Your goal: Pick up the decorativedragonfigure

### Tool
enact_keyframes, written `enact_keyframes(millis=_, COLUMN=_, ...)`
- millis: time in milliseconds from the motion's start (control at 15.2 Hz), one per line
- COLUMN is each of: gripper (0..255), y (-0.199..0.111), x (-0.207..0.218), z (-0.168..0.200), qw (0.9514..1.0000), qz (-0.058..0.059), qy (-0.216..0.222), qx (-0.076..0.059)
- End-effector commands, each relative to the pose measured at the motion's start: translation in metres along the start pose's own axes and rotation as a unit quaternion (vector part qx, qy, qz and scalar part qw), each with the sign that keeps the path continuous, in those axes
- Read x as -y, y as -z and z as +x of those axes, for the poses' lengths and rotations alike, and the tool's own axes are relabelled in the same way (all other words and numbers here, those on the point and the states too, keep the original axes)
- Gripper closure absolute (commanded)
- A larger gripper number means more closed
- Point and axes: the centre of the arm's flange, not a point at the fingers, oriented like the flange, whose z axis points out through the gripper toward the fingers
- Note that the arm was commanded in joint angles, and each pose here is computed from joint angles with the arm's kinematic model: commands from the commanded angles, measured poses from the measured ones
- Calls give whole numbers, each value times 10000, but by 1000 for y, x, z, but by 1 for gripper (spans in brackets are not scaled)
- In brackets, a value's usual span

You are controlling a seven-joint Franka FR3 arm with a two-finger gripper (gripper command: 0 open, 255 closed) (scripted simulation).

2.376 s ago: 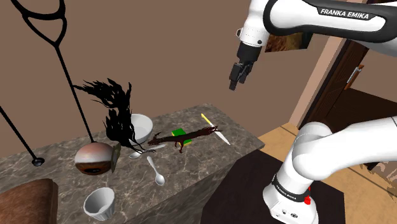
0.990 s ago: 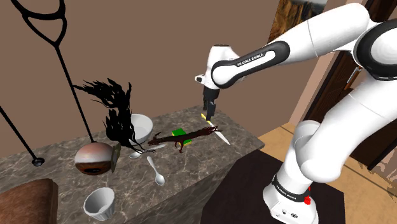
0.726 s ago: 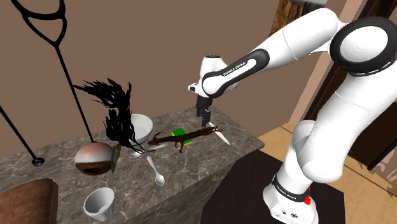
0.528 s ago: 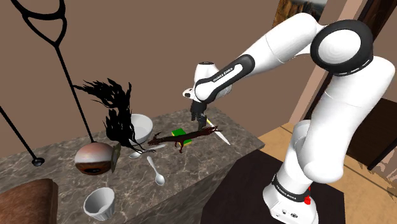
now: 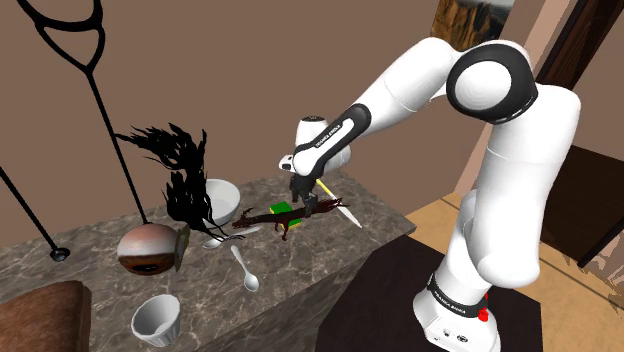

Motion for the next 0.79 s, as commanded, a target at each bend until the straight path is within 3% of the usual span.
enact_keyframes(millis=0, gripper=0, y=-11, x=-1, z=0, qw=10000, qz=-3, qy=5, qx=-1)
enact_keyframes(millis=198, gripper=0, y=-19, x=-1, z=0, qw=10000, qz=-3, qy=4, qx=0)
enact_keyframes(millis=264, gripper=255, y=-19, x=-1, z=-1, qw=10000, qz=-3, qy=5, qx=-1)
enact_keyframes(millis=726, gripper=255, y=-19, x=-1, z=0, qw=10000, qz=-3, qy=5, qx=-1)
